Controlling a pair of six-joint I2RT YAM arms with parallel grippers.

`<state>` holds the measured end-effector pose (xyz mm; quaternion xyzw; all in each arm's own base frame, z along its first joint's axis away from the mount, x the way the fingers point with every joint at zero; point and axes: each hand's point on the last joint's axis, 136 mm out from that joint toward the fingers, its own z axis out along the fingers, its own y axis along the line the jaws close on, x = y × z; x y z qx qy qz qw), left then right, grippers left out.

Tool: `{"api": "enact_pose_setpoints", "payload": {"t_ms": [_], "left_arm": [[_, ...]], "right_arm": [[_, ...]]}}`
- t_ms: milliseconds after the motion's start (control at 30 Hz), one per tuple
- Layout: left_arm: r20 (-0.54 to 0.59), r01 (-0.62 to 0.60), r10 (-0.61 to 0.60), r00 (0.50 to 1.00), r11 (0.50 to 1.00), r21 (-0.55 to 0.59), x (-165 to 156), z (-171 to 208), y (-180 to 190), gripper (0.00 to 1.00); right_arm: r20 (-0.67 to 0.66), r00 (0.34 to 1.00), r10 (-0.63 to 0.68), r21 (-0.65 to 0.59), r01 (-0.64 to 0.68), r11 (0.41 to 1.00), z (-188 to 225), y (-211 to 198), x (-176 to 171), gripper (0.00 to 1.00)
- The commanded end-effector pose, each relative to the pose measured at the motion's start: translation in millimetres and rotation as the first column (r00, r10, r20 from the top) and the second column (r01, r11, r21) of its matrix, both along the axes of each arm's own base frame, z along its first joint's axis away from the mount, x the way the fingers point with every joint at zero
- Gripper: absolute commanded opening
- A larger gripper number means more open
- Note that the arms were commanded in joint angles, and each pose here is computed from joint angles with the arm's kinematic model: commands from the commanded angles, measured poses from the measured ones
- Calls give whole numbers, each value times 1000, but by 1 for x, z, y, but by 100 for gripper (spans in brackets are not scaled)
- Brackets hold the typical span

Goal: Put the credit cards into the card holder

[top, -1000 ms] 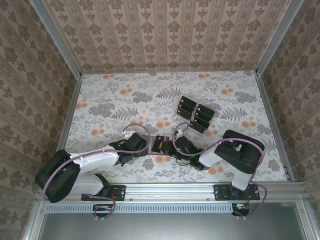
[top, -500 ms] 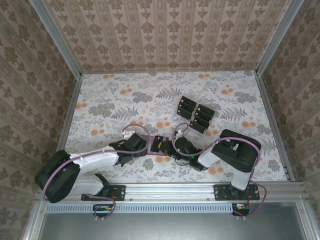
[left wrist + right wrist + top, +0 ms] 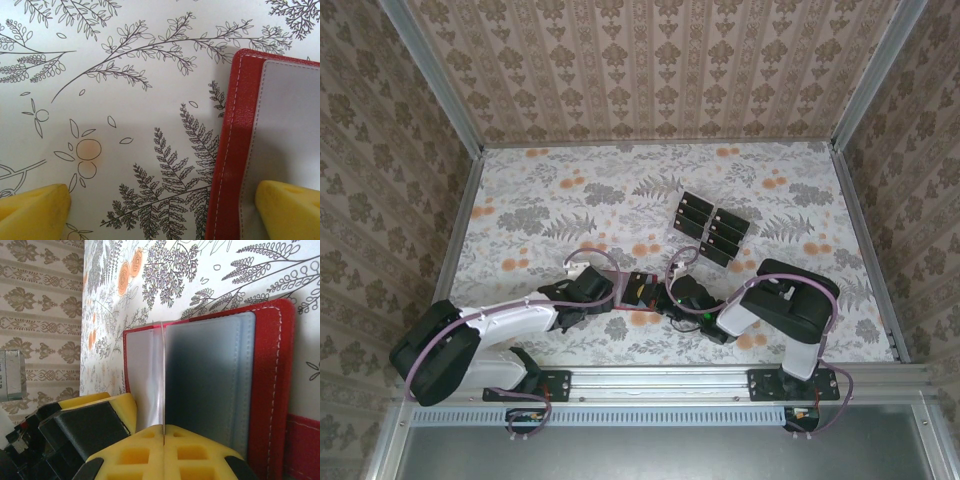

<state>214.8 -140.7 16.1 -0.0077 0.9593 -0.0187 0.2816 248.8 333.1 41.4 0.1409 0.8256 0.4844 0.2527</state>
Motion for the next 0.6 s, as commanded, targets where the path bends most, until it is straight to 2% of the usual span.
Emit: {"api": "enact_pose_setpoints", "payload": {"t_ms": [0,300,567], "left_arm": [[-80,11,-5,997,997,71,-20,-17,18,100],[-76,9,-3,997,997,74,-19,-16,19,100],[-33,21,-19,999,998,65,-10,5,14,100]], "right_arm": [[-7,1000,-1,18,1,1000,-3,4,-1,0],[-6,1000,2,40,-1,999,-1,5,-2,0],[-71,997,-18,-90,11,996,-24,-11,-8,0]]}}
